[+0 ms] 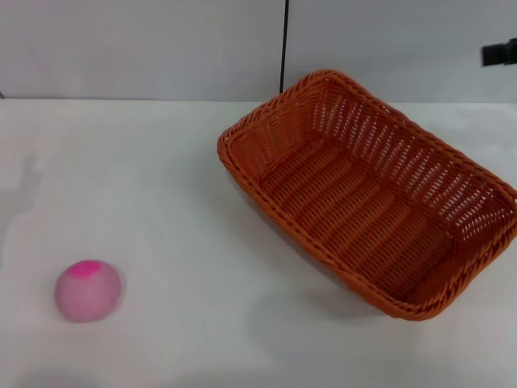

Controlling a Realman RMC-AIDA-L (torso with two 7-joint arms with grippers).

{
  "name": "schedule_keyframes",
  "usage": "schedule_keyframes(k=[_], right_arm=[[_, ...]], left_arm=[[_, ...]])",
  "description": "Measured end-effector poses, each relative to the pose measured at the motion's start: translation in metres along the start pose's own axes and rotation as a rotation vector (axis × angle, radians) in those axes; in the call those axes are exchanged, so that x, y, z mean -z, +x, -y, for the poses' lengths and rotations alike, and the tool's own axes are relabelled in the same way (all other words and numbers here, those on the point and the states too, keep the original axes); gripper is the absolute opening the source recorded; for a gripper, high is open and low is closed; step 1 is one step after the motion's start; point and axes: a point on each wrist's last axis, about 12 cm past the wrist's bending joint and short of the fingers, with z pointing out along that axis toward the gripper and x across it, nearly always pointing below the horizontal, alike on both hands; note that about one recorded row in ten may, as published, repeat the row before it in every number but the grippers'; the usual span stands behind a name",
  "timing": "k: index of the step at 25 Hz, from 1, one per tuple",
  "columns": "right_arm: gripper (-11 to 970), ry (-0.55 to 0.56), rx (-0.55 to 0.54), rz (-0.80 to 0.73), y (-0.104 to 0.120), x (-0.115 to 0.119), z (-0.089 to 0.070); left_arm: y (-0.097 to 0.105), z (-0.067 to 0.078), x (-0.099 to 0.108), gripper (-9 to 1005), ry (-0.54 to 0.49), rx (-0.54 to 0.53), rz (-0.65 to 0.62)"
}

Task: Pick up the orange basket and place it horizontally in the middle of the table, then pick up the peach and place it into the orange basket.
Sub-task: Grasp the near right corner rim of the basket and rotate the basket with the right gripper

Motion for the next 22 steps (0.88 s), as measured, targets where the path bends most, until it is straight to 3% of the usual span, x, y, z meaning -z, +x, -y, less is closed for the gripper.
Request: schedule_keyframes(k=[9, 22], right_arm=[[772, 0.005, 0.091, -0.219, -0.014, -0.045, -0.017], [770, 0.048, 0.141, -0.363, 0.003, -0.082, -0.025]], left_arm=[[0.002, 0.001, 0.001, 725, -0.008, 0.006, -0.012], [0.003, 0.001, 0.001, 721, -0.011, 0.008, -0.016]])
